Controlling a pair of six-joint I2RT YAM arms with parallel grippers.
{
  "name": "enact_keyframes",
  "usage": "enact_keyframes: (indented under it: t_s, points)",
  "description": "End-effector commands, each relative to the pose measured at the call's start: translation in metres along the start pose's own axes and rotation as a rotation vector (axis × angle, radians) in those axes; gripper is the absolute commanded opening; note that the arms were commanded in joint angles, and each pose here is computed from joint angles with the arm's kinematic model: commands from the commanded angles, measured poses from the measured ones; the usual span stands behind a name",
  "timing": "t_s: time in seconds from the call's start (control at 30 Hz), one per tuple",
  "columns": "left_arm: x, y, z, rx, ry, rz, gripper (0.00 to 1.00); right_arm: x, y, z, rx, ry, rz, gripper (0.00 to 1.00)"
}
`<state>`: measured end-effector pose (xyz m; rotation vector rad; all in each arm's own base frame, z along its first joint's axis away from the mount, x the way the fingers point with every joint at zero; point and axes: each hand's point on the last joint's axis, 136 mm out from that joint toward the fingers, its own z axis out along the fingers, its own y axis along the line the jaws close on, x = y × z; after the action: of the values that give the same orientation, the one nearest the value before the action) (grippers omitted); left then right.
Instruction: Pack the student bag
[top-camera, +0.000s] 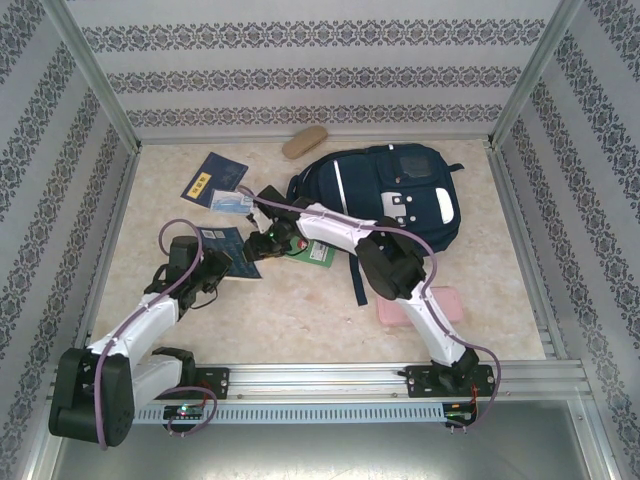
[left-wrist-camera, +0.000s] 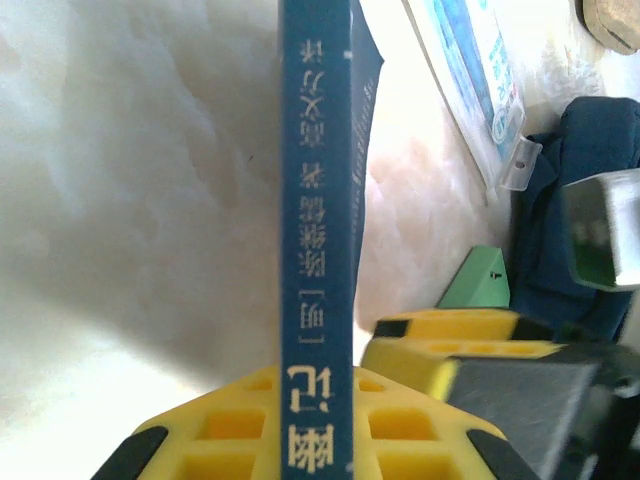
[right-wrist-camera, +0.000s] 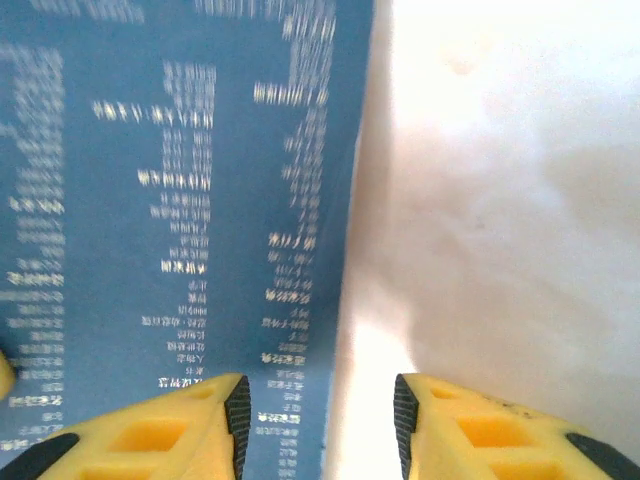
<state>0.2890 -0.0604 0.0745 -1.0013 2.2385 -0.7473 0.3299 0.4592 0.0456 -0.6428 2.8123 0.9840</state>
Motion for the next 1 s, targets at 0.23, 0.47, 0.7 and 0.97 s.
enact_keyframes:
  t_s: [0.23,0.47,0.7,0.97]
  points:
    - [-0.019,-0.040,-0.028,0.064,-0.051,0.100,0.00,-0.071,-0.073,-0.160,0.479,-0.361,-0.011,0.54]
    - [-0.023,-0.051,-0.031,0.085,-0.050,0.102,0.00,-0.071,-0.143,-0.184,0.729,-0.337,0.021,0.54]
    - [-0.022,-0.054,-0.033,0.091,-0.043,0.113,0.00,-0.060,-0.176,-0.163,0.785,-0.238,0.049,0.53]
    - [-0.020,-0.061,-0.035,0.119,-0.026,0.118,0.00,-0.056,-0.188,-0.144,0.800,-0.188,0.042,0.31]
